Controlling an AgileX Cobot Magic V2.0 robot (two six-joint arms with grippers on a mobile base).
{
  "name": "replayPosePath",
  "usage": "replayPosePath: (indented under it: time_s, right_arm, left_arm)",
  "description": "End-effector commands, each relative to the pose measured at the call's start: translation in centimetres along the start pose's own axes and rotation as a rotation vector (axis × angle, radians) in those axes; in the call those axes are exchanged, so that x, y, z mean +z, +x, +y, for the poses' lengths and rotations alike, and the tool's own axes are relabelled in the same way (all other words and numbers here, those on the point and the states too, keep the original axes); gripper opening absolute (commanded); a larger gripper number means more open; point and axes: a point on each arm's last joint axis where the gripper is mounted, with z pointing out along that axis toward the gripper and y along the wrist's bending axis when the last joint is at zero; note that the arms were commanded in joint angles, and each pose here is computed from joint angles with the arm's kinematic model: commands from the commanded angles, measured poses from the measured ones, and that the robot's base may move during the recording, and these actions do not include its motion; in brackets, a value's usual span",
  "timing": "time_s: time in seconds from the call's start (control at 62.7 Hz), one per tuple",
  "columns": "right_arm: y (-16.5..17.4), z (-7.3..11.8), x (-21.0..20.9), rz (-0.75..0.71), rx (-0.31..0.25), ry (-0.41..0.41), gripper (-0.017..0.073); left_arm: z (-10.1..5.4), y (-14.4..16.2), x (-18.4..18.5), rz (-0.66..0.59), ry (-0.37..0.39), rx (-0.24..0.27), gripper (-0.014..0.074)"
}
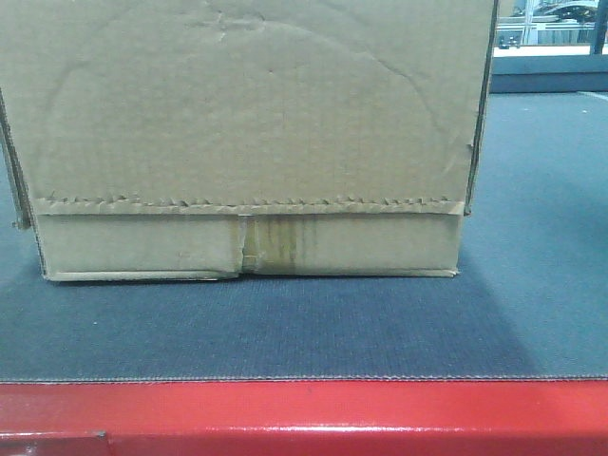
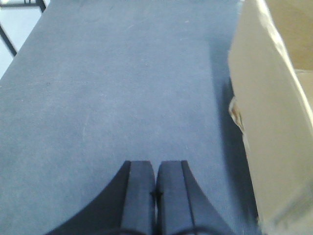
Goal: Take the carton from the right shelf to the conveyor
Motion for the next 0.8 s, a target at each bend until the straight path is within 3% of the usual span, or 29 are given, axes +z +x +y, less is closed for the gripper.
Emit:
replayPosePath:
  time_s: [0.0, 0.207, 0.463, 0.606, 0.782]
  right_arm:
    - [2.2, -0.2, -1.2, -0.100, -0.013, -0.014, -0.0069]
    - [7.5, -0.7, -4.6, -0.275, -0.010, -0.044, -0.0069]
    - [12.1, -1.5, -10.3, -0.540, 0.015, -0.054, -0.0069]
    - [13.5, -1.9, -12.7, -0.676, 0.028, -0.058, -0.0069]
    - [13.8, -2.0, -13.7, -0.743, 0.031, -0.064, -0.0069]
  left_arm:
    - [0.0, 2.2, -1.4, -0.078, 0.008, 0.002, 0.0015]
    - [0.1, 6.1, -4.2, -0.164, 0.013, -0.017, 0.0015]
    - [0.4, 7.4, -7.4, -0.311, 0.011, -0.041, 0.0015]
    - [0.5, 7.6, -8.2, -0.347, 0.009, -0.045, 0.0015]
    - [0.5, 7.6, -8.4, -0.356, 0.009, -0.046, 0.0015]
